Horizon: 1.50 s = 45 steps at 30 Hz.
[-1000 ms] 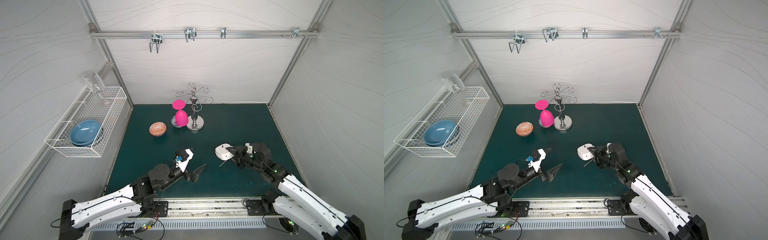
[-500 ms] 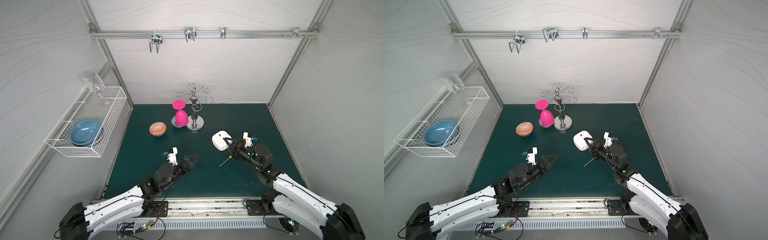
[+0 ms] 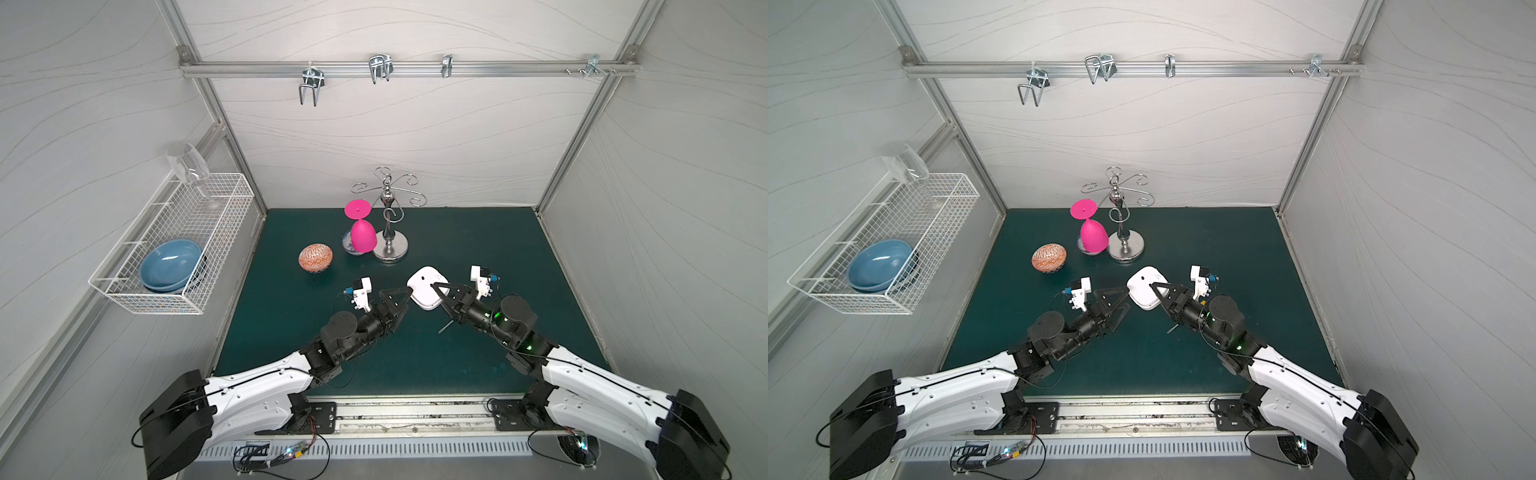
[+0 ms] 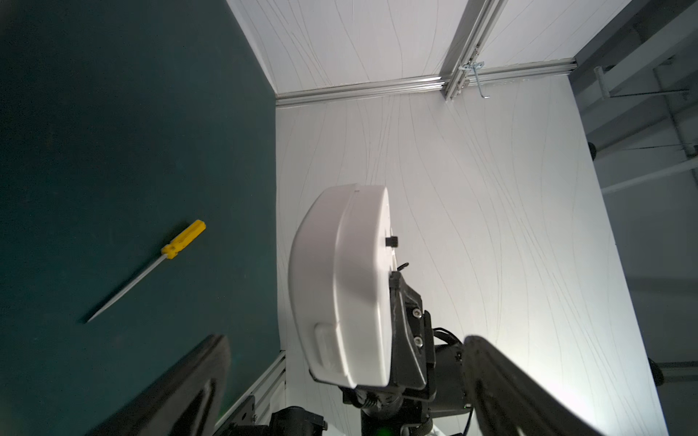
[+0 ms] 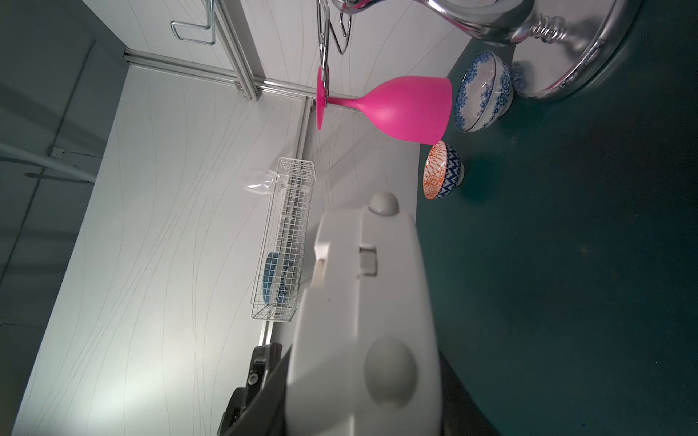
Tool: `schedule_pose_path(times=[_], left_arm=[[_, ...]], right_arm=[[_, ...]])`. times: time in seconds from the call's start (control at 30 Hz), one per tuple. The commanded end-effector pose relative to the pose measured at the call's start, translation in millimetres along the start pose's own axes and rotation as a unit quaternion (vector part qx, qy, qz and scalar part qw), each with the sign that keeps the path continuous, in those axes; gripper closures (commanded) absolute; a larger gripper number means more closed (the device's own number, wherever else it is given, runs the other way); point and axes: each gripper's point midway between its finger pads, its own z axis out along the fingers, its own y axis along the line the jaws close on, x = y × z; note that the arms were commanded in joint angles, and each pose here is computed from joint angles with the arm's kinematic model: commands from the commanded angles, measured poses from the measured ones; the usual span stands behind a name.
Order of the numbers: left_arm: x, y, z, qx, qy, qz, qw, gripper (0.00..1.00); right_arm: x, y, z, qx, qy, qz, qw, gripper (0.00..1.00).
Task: Remove the battery from the alarm
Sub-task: Pick up the alarm from the center of the board.
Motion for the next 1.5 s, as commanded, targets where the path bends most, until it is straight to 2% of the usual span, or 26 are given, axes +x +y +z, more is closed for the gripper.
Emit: schedule_pose_path(times=[0.0, 0.3, 0.43, 0.53, 0.67, 0.8, 0.9, 1.07, 1.2, 1.33, 1.47], left_arm=[[-1, -38, 9, 0.060, 0.010, -0.018, 0.998, 0.02], [9, -39, 26, 0.068, 0.041, -0.029, 0.996, 0.10], [13, -46, 31, 0.076, 0.053, -0.025, 0.995, 0.17], [16, -51, 34, 0.083, 0.064, -0.018, 0.994, 0.26], [18, -52, 36, 0.083, 0.069, -0.014, 0.994, 0.43], [18, -50, 36, 0.079, 0.068, -0.010, 0.995, 0.57], [17, -49, 35, 0.072, 0.067, 0.000, 0.995, 0.65], [11, -44, 27, 0.052, 0.065, 0.034, 0.996, 0.70], [-4, -16, 11, -0.013, 0.090, 0.070, 0.993, 0.72], [-11, 15, -7, -0.063, 0.134, 0.108, 0.983, 0.71], [-13, 55, -17, -0.113, 0.174, 0.124, 0.970, 0.70]], right_arm=[[-4, 43, -3, -0.066, -0.009, -0.023, 0.998, 0.68], [7, 47, -4, -0.073, 0.015, -0.033, 0.997, 0.68], [11, 45, -3, -0.070, 0.024, -0.027, 0.997, 0.68], [11, 41, -2, -0.065, 0.023, -0.021, 0.997, 0.68], [10, 39, -2, -0.060, 0.021, -0.016, 0.998, 0.67], [9, 32, -4, -0.046, 0.017, -0.012, 0.999, 0.62], [9, 28, -7, -0.039, 0.015, -0.014, 0.999, 0.54], [6, 19, -16, -0.007, 0.025, -0.041, 0.999, 0.20], [-2, 4, -37, 0.054, 0.048, -0.101, 0.992, 0.01], [2, -13, -51, 0.106, 0.103, -0.164, 0.975, 0.01], [13, -20, -44, 0.105, 0.163, -0.189, 0.963, 0.01]])
